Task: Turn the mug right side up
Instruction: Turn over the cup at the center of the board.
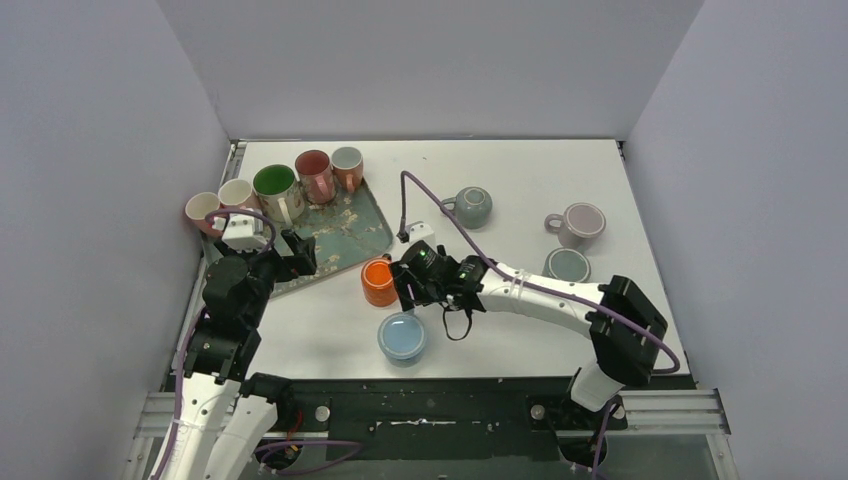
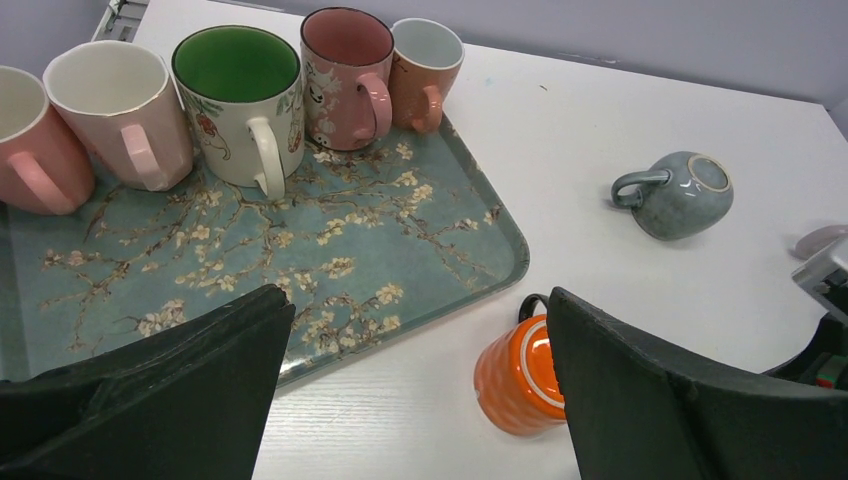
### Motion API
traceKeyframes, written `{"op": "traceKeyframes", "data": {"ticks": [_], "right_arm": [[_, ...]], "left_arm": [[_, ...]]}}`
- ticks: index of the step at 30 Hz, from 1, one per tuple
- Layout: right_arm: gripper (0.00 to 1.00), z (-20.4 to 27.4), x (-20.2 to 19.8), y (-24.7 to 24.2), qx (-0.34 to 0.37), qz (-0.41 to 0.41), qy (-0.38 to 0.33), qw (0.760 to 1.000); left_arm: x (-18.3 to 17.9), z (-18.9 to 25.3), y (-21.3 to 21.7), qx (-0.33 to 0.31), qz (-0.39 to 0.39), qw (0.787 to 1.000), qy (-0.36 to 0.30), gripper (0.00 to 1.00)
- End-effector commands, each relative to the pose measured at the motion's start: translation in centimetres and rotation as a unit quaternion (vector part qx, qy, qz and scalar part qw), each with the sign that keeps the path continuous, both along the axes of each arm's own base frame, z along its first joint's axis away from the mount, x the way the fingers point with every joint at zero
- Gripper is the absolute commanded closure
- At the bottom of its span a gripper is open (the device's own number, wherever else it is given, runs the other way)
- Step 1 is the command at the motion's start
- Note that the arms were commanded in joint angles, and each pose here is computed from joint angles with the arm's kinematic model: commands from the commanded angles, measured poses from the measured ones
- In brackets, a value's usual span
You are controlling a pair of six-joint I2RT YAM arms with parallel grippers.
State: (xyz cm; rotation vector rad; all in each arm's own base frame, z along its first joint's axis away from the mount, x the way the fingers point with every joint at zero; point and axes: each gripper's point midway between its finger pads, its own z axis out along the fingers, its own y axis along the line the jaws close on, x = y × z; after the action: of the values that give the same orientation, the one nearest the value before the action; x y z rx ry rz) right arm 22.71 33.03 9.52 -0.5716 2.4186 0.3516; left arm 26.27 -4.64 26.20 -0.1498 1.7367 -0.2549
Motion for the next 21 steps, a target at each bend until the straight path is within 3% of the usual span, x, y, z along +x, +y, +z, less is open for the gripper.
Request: {"op": "traceKeyframes", "data": {"ticks": [1, 15, 21], "right_arm": [[0.31, 3.2, -0.6, 1.0, 0.047, 0.001, -0.005, 0.999], [0.27, 1.8, -6.0, -0.8, 0.031, 0.029, 0.032, 0.999], [0.34, 0.5, -6.5, -3.1, -0.027, 0.038, 0.037, 0.998]], "left_arm": [[0.1, 2.0, -0.1, -0.008, -0.004, 0.999, -0.037, 0.03], [0.0, 1.9, -0.1, -0.008, -0.006, 0.999, -0.037, 0.03], [0.1, 1.7, -0.1, -0.007, -0.006, 0.999, -0.033, 0.03]]}}
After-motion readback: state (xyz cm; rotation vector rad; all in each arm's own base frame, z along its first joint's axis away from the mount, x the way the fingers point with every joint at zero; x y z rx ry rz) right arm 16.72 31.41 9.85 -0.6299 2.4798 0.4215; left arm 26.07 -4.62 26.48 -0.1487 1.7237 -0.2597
